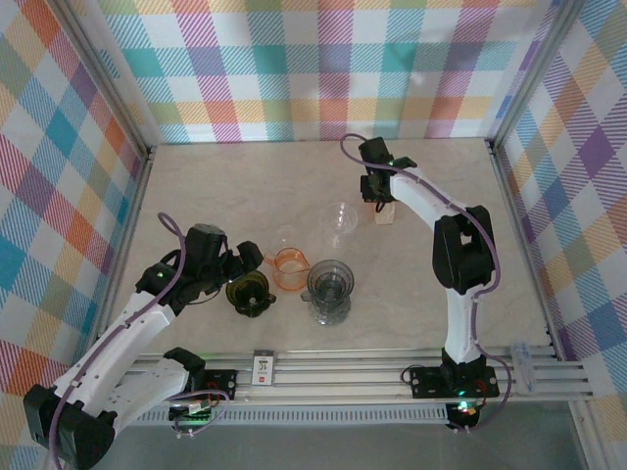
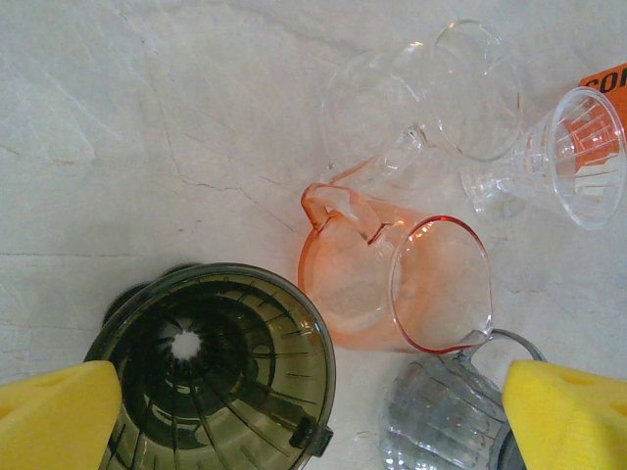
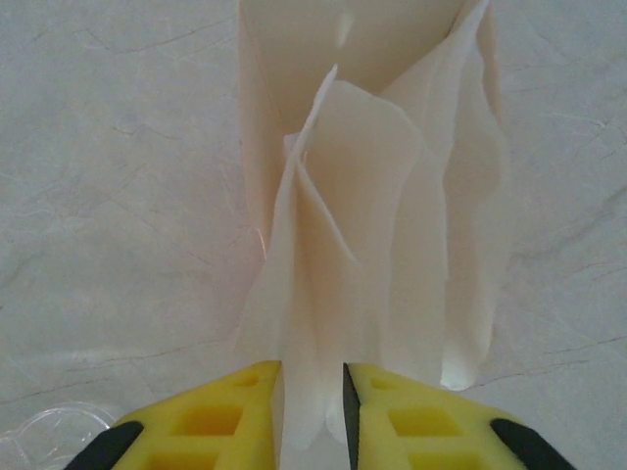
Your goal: Place the coffee filter in the dripper
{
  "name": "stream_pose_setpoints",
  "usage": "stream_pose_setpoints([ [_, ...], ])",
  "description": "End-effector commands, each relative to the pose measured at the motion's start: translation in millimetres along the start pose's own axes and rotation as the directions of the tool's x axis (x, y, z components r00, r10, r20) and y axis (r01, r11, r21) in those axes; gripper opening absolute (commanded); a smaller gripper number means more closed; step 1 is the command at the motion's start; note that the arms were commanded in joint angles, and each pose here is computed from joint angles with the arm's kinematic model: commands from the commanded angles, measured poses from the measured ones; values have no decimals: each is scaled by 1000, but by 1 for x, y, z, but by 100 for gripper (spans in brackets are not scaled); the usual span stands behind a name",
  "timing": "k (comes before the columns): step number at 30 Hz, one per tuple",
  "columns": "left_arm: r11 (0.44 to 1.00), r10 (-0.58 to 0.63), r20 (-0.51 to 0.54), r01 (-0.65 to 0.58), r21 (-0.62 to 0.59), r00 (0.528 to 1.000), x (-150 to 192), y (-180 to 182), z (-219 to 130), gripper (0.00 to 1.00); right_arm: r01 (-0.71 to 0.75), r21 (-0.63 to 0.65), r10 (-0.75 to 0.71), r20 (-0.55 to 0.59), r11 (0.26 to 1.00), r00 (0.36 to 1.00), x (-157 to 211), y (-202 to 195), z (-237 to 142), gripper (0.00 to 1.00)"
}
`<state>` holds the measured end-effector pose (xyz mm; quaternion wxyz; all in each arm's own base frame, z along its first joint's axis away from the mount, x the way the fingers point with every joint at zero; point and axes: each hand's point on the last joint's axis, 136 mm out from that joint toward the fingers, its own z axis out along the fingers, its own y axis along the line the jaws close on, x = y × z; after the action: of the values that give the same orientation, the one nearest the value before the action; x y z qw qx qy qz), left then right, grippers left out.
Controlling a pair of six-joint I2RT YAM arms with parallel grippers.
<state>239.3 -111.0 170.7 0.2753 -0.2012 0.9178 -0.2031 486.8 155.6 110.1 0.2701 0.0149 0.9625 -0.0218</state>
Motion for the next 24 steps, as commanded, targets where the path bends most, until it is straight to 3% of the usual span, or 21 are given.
stream_pose_setpoints([
  [1,999,5,15,-6,34,1000,-5,-11,-2,100,-26,-32,27,41,999,999,-13,1,-16,26],
  [7,999,5,6,-5,33,1000,-4,-10,-1,100,-40,-36,41,35,999,999,-13,2,-14,26],
  [16,999,5,10,-6,41,1000,-5,-12,-1,100,-72,-137,87,106,988,991,-24,8,-54,27],
  [24,999,5,2,-5,33,1000,0,-7,1,100,-87,-100,91,33,991,995,-12,9,-32,26],
])
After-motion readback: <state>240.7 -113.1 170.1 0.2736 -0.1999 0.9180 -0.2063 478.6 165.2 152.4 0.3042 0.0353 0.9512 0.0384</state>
